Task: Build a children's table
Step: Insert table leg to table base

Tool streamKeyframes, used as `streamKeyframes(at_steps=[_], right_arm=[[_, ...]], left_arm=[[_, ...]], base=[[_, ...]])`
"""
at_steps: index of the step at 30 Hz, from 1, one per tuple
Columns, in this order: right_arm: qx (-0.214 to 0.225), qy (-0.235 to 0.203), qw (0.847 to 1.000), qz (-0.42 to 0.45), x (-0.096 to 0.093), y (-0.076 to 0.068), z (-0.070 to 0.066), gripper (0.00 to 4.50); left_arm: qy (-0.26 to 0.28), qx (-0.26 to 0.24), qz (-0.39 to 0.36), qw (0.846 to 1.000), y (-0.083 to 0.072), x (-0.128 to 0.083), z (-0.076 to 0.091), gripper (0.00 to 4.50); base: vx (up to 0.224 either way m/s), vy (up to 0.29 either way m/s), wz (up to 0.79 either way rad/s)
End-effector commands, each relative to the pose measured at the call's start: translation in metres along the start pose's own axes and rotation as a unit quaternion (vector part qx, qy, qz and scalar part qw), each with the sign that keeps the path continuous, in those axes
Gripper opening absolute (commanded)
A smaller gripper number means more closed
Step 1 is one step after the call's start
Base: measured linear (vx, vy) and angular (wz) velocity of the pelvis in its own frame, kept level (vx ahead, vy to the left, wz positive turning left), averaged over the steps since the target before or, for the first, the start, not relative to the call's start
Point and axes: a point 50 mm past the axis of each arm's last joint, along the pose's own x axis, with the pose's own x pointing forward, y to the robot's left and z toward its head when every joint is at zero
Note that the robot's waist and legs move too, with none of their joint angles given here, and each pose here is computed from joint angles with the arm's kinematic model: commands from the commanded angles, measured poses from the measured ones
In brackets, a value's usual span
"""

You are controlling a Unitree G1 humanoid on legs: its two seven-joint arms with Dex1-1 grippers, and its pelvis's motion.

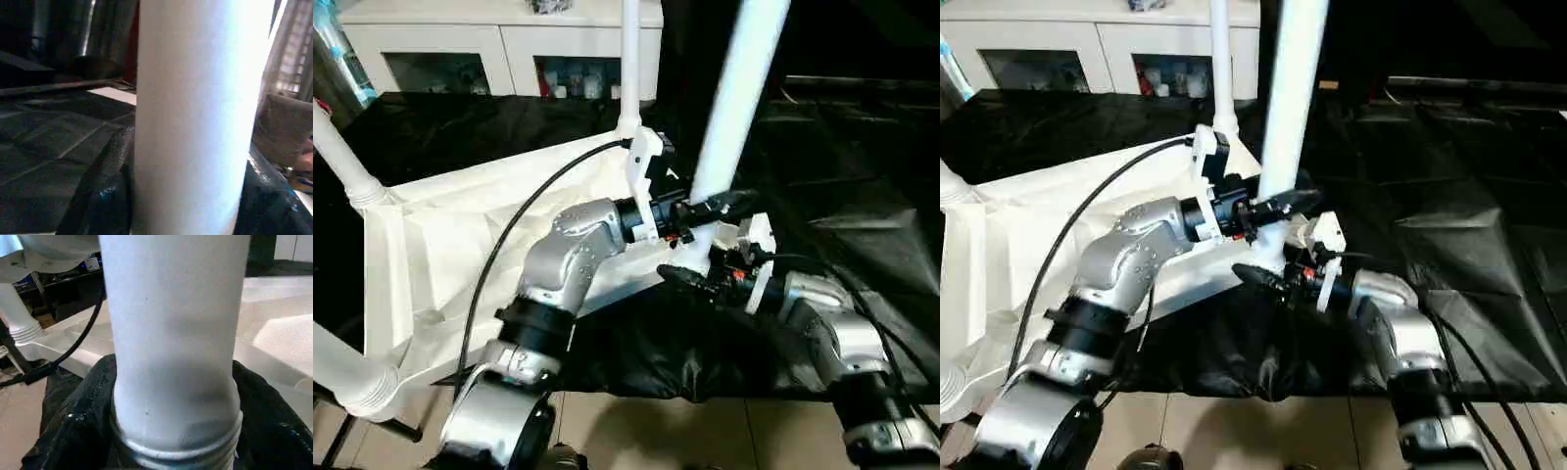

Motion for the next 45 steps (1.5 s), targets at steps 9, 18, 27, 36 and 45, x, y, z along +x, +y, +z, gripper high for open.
streamKeyframes(at_steps=[9, 18, 27, 36, 45], right_arm=[[-0.008, -0.036, 0.999, 0.016, 0.001, 0.012, 0.018, 3.46], [0.053, -0.112, 0.992, -0.023, -0.023, 0.0, 0.047, 3.91], [0.051, -0.033, 0.998, -0.03, -0.025, 0.0, 0.043, 3.91], [0.052, 0.011, 0.998, -0.025, -0.013, -0.001, 0.04, 3.91], [0.045, 0.037, 0.998, 0.003, -0.008, -0.003, 0.046, 3.91]], left_arm=[[-0.006, -0.009, 0.079, 0.997, 0.003, -0.011, 0.007, 1.93], [0.016, -0.02, 0.174, 0.984, 0.015, -0.018, 0.013, 1.93], [0.021, -0.025, 0.178, 0.984, 0.01, -0.013, 0.012, 1.93], [0.029, -0.02, 0.144, 0.989, -0.001, -0.006, 0.011, 1.93], [0.044, 0.003, 0.127, 0.991, -0.008, 0.0, 0.009, 1.93]], base=[[0.0, 0.0, 0.0], [0.0, 0.0, 0.0], [0.0, 0.0, 0.0], [0.0, 0.0, 0.0], [0.0, 0.0, 0.0]])
